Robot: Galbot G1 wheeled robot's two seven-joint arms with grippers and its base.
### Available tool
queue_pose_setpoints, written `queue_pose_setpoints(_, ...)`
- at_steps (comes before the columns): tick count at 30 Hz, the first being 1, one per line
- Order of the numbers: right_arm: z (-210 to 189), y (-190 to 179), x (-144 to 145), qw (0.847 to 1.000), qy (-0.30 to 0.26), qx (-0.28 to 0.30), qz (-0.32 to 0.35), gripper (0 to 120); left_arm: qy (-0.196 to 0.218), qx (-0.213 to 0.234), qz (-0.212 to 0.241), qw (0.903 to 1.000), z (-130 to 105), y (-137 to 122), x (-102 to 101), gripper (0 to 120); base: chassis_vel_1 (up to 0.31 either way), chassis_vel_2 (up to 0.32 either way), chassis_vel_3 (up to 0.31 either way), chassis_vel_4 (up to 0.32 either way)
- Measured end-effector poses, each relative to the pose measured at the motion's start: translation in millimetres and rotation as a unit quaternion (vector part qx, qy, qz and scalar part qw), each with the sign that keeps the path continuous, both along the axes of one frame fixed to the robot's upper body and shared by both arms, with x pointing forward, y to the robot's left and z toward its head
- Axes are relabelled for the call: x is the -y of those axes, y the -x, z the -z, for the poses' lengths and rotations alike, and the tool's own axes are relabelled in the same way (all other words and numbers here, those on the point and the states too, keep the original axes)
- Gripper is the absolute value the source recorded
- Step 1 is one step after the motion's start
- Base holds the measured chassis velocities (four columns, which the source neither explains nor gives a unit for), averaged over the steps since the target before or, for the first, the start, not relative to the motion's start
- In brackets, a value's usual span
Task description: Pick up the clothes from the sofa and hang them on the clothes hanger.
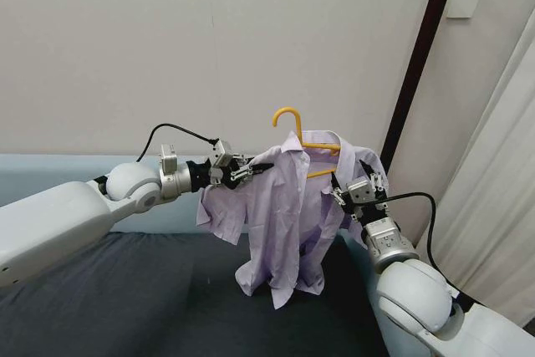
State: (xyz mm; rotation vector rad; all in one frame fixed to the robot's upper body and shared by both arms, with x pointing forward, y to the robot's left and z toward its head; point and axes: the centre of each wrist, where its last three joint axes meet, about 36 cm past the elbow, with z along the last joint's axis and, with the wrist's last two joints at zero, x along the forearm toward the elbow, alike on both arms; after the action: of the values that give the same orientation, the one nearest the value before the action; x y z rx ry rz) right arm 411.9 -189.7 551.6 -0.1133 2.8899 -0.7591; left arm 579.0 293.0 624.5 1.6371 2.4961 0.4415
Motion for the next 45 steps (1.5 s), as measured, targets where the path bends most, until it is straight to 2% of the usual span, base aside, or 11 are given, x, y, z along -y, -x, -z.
queue_pose_setpoints(3,1,0,0,1.000,0.000,-0.003,-0.001,34,0.001,-0.001,0.000,1.0000,0,0,0,7,0.000,0.000,0.000,0.000)
queue_pose_setpoints(5,2,1,0,1.000,0.000,-0.003,-0.001,30,0.001,-0.001,0.000,1.0000,0,0,-1,7,0.000,0.000,0.000,0.000)
queue_pose_setpoints(7,1,1,0,1.000,0.000,-0.003,-0.003,20,0.002,-0.002,0.000,1.0000,0,1,-1,7,0.000,0.000,0.000,0.000)
queue_pose_setpoints(8,1,1,0,1.000,0.000,-0.003,-0.003,20,0.002,-0.002,0.000,1.0000,0,1,-1,7,0.000,0.000,0.000,0.000)
queue_pose_setpoints(12,0,3,2,1.000,-0.003,-0.001,-0.011,3,0.004,-0.003,0.002,1.0000,0,1,-2,7,0.000,0.000,0.000,0.000)
queue_pose_setpoints(14,0,4,3,1.000,-0.004,0.000,-0.013,0,0.004,-0.003,0.002,1.0000,0,1,-2,7,0.000,0.000,0.000,0.000)
queue_pose_setpoints(19,-1,8,4,1.000,-0.007,0.001,-0.022,0,0.002,-0.003,0.005,1.0000,0,1,-4,7,0.000,0.000,0.000,0.000)
queue_pose_setpoints(28,-19,29,2,0.995,-0.010,0.027,-0.090,0,-0.014,0.005,0.008,0.9999,3,-2,-7,7,0.000,0.000,0.000,0.000)
queue_pose_setpoints(36,-25,46,3,0.988,0.014,0.029,-0.152,0,-0.013,0.007,0.012,0.9998,4,-5,1,7,0.000,0.000,0.000,0.000)
queue_pose_setpoints(45,-9,38,8,0.989,0.031,0.008,-0.144,0,0.007,0.008,0.011,0.9999,-1,-3,-5,7,0.000,0.000,0.000,0.000)
